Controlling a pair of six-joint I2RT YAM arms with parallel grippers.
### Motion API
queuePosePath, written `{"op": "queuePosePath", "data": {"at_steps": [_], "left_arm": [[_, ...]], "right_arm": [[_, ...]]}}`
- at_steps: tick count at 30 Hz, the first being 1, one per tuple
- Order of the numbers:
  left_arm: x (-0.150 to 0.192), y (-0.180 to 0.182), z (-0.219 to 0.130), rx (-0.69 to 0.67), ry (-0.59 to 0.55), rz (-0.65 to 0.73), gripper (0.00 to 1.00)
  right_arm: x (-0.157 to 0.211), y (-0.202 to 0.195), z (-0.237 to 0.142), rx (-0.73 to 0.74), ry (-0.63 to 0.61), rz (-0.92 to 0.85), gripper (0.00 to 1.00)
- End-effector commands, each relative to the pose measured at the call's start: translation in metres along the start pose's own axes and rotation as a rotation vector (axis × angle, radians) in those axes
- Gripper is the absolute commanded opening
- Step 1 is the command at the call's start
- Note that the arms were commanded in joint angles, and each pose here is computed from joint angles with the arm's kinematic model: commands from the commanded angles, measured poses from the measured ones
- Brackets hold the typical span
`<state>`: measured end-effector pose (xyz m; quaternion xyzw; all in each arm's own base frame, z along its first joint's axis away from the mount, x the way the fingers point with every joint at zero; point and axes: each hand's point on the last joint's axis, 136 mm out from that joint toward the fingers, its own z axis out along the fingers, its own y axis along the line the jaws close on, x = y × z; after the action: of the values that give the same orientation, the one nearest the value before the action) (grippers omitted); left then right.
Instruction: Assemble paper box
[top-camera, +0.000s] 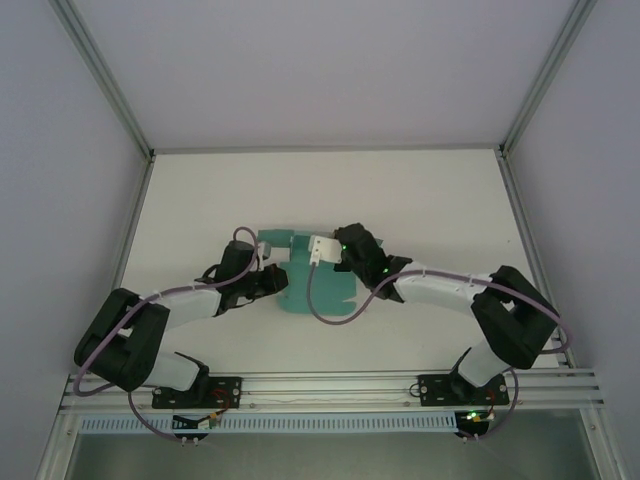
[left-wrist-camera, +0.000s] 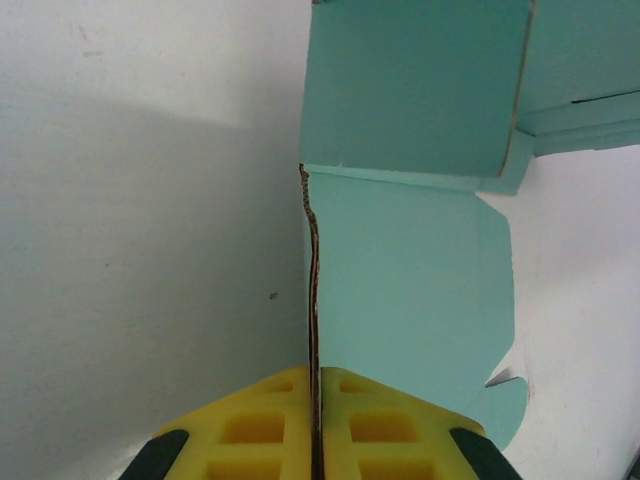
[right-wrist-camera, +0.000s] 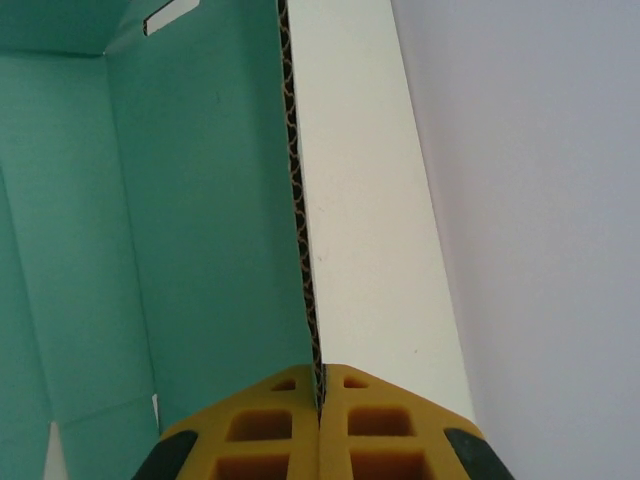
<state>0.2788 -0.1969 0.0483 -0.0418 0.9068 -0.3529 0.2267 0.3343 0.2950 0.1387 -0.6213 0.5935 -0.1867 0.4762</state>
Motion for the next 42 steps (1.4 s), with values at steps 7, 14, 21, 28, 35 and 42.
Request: {"op": "queuePosePath", "data": {"at_steps": [7,14,21,28,35,42], "left_arm": [[0.007,-0.002,0.007,0.021,0.014,0.006,0.06],[0.008,0.008,0.009,-0.035,0.021,-0.003,0.07],[0.002,0.010,0.001,-0.084,0.004,0.010,0.28],[-0.033,0.011,-0.049,-0.296,-0.111,0.095,0.71],[-0.108,0.004,-0.098,-0.437,-0.246,0.129,1.00],[-0.146,0.010,-0.066,-0.261,-0.114,0.223,1.00]], "right_arm": [[0.017,0.049,0.026,0.091,0.118,-0.203,0.00],[0.013,0.035,0.030,0.334,0.097,-0.260,0.00],[0.007,0.034,0.031,0.287,0.080,-0.227,0.00],[0.008,0.031,0.029,0.289,0.081,-0.228,0.00],[0.004,0.024,0.026,0.273,0.073,-0.200,0.00],[0.007,0.016,0.021,0.261,0.082,-0.152,0.00]]}}
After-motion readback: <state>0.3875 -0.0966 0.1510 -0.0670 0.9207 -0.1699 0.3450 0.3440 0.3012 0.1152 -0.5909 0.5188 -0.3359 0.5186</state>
